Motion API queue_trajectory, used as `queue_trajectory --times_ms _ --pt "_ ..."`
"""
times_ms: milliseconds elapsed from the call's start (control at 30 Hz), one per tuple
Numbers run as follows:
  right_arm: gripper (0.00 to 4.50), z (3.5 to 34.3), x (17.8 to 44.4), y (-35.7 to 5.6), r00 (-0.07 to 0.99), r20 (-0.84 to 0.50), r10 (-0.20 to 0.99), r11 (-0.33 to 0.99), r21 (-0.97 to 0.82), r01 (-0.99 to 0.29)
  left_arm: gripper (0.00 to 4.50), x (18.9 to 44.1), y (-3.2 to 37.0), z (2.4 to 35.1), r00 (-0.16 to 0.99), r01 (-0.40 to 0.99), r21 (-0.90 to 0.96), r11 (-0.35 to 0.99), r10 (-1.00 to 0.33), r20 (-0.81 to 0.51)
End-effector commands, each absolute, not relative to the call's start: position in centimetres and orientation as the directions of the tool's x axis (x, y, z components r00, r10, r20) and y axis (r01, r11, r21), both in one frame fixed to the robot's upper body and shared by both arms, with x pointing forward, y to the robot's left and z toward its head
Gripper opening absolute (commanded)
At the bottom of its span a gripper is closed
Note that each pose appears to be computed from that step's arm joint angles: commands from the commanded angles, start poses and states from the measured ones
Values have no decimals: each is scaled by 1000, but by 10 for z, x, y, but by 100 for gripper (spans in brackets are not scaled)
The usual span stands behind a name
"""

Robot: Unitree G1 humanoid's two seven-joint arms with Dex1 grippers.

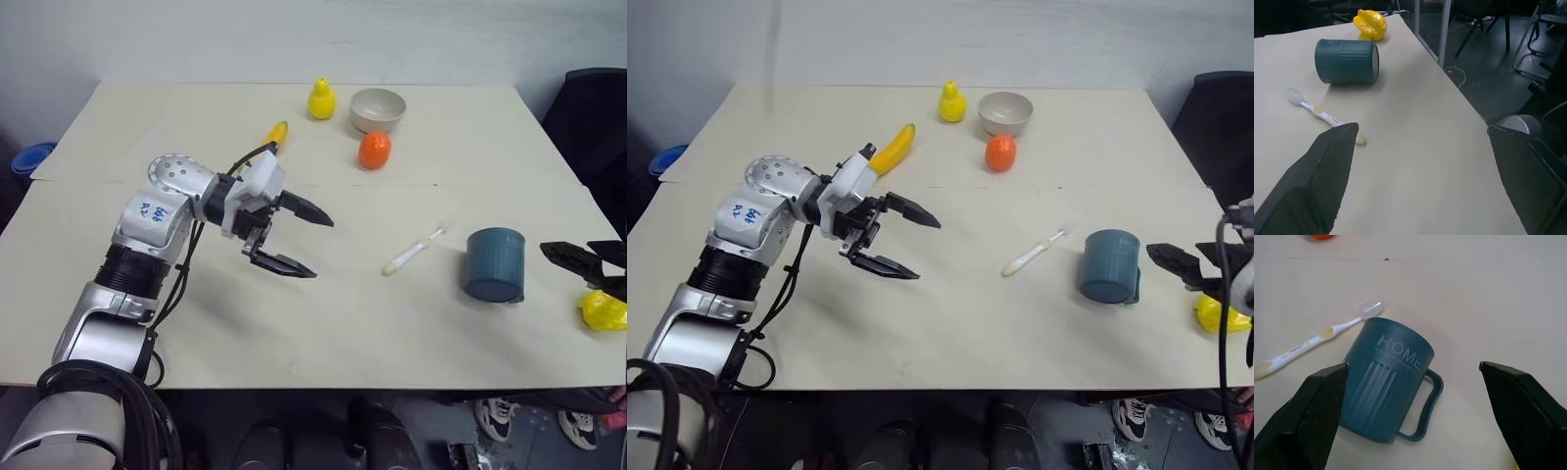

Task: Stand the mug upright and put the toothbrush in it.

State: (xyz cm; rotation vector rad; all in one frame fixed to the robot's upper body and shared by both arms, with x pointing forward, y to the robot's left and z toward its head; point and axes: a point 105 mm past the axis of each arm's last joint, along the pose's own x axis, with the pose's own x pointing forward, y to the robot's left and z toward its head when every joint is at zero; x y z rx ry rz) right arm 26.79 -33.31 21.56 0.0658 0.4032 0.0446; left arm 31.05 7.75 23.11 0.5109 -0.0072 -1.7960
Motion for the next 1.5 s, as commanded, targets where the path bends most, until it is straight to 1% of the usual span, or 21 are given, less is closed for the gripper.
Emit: queue_trajectory --times_ms 33,133,200,267,367,400,433,567,667,867,967,1133,1300,1400,1500 --pt "443 214 270 -352 896 -444 -9 997 59 40 450 302 82 241 -226 896 295 -333 -912 -342" --pt "443 204 269 -357 870 -493 -1 993 106 61 450 300 83 242 -226 895 297 -332 -913 -338" --pt "443 195 270 -353 855 -518 37 988 147 46 450 299 82 245 -225 895 303 -329 -917 -330" --pt "443 184 273 -346 842 -534 75 983 182 27 450 300 79 247 -224 894 309 -326 -920 -321" --pt "443 169 282 -342 833 -546 94 975 221 35 450 301 75 250 -226 888 322 -329 -921 -318" --pt "427 165 285 -340 829 -550 97 973 228 38 450 301 74 251 -226 886 325 -330 -921 -318" --pt "405 161 288 -340 826 -555 96 973 226 39 450 302 74 252 -226 885 328 -330 -921 -316" --pt "405 141 296 -334 799 -591 113 974 223 27 450 303 72 256 -228 882 334 -332 -921 -315" --pt "405 131 301 -332 785 -607 122 978 210 10 450 303 72 256 -227 881 336 -334 -920 -320" --pt "405 130 308 -332 781 -612 124 988 150 -39 450 304 73 256 -227 881 333 -335 -919 -324" --pt "351 130 313 -332 783 -607 135 988 146 -57 450 304 72 255 -227 881 332 -336 -918 -326" --pt "173 137 321 -322 794 -585 166 985 141 -103 450 307 72 257 -221 882 336 -330 -920 -324" --pt "1 143 322 -315 809 -559 184 981 151 -119 450 310 72 258 -219 888 328 -324 -923 -317" --pt "1 147 321 -310 835 -527 159 987 68 -145 450 309 75 255 -223 898 303 -318 -925 -308" --pt "1 150 313 -295 839 -500 216 976 101 -191 450 308 79 253 -224 905 285 -315 -924 -311"
